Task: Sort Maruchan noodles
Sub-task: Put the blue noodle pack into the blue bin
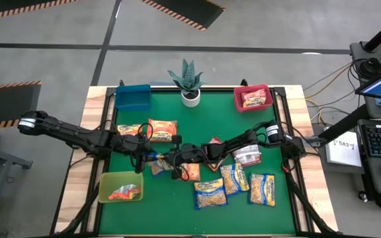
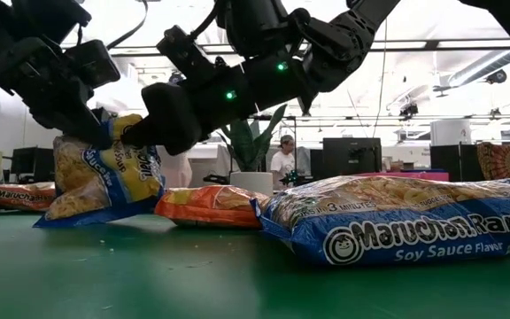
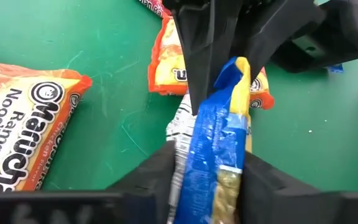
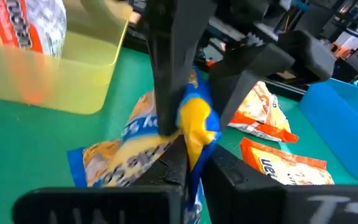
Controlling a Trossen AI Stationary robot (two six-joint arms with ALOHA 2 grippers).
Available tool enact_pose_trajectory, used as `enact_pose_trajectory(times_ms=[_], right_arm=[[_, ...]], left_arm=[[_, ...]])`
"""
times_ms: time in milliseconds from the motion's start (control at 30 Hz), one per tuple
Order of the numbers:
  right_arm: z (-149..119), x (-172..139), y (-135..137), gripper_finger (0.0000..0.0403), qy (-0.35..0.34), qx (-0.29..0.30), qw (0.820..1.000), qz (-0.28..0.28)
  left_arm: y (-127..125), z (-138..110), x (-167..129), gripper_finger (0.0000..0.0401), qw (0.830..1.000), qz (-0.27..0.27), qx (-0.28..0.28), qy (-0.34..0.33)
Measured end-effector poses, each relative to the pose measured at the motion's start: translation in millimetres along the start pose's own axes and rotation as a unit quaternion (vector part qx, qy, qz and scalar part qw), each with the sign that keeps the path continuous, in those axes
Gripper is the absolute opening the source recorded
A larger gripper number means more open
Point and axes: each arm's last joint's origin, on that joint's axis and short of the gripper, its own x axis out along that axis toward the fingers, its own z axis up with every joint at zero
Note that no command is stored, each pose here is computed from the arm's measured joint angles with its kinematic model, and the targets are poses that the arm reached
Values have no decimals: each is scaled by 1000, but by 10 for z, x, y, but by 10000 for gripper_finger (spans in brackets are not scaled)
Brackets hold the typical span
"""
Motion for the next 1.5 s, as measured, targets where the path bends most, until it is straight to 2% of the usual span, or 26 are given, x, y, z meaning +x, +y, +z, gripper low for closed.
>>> enact_pose_trajectory(times_ms=[133, 200, 367, 500, 767, 933, 1133, 1333, 1500], right_arm=[[70, -33, -39, 70, -4, 20, 1000, -3], [97, -48, -52, 94, -5, 21, 1000, -3], [181, -135, -103, 155, 25, 17, 1000, 1], [287, -276, -181, 192, 71, 17, 997, -21], [559, -713, -398, 221, 151, 13, 986, -75], [725, -1097, -565, 219, 207, 22, 973, -99], [816, -1505, -691, 221, 242, 72, 961, -115], [729, -1777, -716, 221, 236, 106, 958, -124], [566, -1912, -708, 219, 206, 118, 959, -157]], left_arm=[[0, 0, 0, 31, 1000, 0, -3, 0], [0, -1, 0, 10, 1000, 0, -3, 0], [-9, 25, -8, 15, 1000, -1, -5, -2], [-47, 145, -42, 5, 1000, -6, 11, -20], [-121, 469, -189, 2, 997, 32, 48, -45], [-130, 685, -367, 1, 990, 125, 52, -40], [-91, 960, -681, 1, 965, 256, 48, -36], [97, 1209, -1014, 1, 925, 378, 8, -44], [386, 1300, -1183, 1, 895, 444, -33, -36]])
